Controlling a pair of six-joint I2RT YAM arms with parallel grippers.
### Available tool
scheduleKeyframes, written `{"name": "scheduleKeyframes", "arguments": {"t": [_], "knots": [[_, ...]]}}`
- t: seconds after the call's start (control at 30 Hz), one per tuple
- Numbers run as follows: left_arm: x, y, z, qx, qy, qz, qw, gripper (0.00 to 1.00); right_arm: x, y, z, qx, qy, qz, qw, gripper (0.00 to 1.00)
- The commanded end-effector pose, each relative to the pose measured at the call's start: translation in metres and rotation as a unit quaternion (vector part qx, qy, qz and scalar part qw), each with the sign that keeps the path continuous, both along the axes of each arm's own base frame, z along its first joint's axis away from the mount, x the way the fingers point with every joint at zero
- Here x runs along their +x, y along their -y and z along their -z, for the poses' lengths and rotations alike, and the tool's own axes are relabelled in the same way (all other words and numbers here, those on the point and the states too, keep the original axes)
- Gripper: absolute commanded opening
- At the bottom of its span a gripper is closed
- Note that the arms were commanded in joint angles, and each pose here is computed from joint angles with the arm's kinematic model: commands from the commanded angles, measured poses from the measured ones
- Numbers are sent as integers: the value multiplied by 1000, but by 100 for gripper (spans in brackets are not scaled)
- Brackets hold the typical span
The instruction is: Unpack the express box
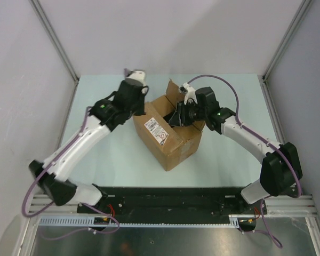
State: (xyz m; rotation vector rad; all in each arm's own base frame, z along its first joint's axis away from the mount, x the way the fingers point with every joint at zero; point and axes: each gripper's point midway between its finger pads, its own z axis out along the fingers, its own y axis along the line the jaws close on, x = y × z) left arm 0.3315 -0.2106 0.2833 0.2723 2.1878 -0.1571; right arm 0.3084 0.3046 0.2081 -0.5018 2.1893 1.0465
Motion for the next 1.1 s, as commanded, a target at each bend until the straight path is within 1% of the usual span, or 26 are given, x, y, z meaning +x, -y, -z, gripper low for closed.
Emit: {"name": "scheduleKeyframes", "arguments": {"t": [0.0,0.03,0.07,0.2,0.33,0.5,0.6,0.73,0.77,0.83,0.87,0.9,0.93,1.0,1.07], "knots": [[-9,-70,-5,-39,22,-152,987,13,-19,-21,-35,69,23,-80,994,31],[-16,-78,-10,-63,27,-166,984,13,-23,-23,-39,75,28,-90,993,32],[-20,-84,4,-57,14,-173,983,13,-27,-26,-44,84,32,-106,990,34],[-25,-95,5,-67,14,-182,981,15,-41,-35,-61,109,52,-138,983,40],[-25,-101,-10,-82,30,-190,978,17,-56,-47,-77,133,67,-170,974,42],[-27,-107,-38,-102,62,-195,974,22,-70,-59,-80,135,78,-188,970,44],[-29,-113,-55,-113,84,-206,968,23,-81,-69,-76,126,88,-203,967,46],[-30,-119,-72,-132,105,-224,960,25,-91,-79,-55,93,86,-213,969,46],[-30,-118,-73,-135,104,-222,960,25,-89,-78,-47,76,83,-203,973,46],[-27,-107,-70,-140,90,-201,965,27,-96,-83,-34,50,87,-206,973,45],[-25,-101,-67,-141,82,-189,968,27,-89,-81,-21,18,96,-187,977,44],[-24,-95,-62,-137,73,-175,972,27,-91,-84,-9,-2,96,-187,978,43],[-22,-82,-54,-142,51,-150,977,27,-86,-81,5,-33,96,-171,980,43],[-22,-73,-46,-145,34,-132,980,27,-88,-83,24,-65,95,-172,978,42],[-24,-67,-37,-149,20,-123,981,26,-83,-78,37,-104,99,-148,979,40]]}}
